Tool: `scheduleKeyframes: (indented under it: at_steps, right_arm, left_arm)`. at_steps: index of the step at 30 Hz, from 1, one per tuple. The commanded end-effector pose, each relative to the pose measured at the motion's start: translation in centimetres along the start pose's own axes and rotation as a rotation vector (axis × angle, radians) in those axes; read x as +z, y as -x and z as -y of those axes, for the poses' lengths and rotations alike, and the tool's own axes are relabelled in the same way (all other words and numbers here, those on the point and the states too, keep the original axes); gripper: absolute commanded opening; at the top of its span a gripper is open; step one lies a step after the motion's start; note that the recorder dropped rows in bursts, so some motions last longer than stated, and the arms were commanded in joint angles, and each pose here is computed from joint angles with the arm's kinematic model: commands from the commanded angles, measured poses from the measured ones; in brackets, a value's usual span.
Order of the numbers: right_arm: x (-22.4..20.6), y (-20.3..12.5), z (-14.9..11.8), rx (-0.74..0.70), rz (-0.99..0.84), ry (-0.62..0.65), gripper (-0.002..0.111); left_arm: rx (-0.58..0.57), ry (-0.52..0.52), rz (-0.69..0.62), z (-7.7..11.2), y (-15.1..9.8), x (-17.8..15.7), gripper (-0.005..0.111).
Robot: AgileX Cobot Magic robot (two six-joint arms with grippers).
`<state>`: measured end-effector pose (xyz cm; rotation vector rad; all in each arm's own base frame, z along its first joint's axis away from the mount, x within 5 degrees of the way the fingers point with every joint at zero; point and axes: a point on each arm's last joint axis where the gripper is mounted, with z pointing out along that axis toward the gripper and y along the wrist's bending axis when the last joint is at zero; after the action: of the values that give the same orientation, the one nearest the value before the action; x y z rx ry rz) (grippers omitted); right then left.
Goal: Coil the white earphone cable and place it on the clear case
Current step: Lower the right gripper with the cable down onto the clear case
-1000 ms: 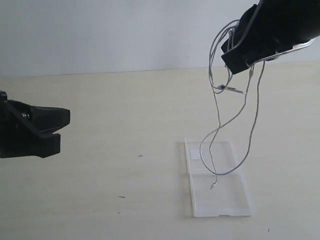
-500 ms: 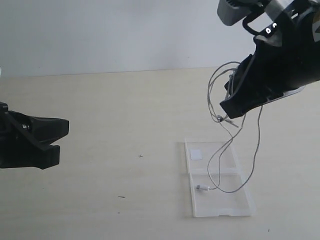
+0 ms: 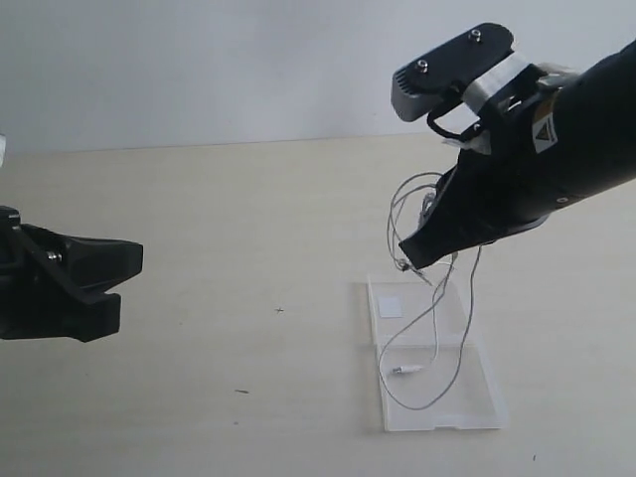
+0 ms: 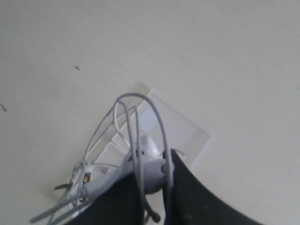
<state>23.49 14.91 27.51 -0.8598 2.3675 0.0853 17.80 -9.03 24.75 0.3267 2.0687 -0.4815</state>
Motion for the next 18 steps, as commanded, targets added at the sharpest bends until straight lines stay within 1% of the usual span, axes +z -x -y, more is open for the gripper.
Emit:
scheduleKeyframes:
  at_steps: [1,3,7,13,18]
  right_arm:
    - [1.3,-0.3,1.1,0.029,-0.024,-0.046,0.000]
    - [1.5,-0.3,1.5,0.041,-0.024,-0.051,0.000]
    - [2.4,-0.4,1.3,0.045,-0.048,-0.042,0.000]
    - [4.5,-0.9,0.9,0.082,-0.115,-0.006,0.000]
    - [6.3,-1.7,0.7,0.086,-0.202,0.006,0.000]
  left_arm:
    - [-0.008,-0.008,0.009,0.1,0.0,-0.3,0.000]
    - [-0.008,-0.008,0.009,0.1,0.0,-0.3,0.000]
    - [-0.008,-0.008,0.009,0.1,0.0,-0.3,0.000]
    - [-0.008,-0.010,0.008,0.1,0.0,-0.3,0.000]
    - [-0.008,-0.010,0.008,0.1,0.0,-0.3,0.000]
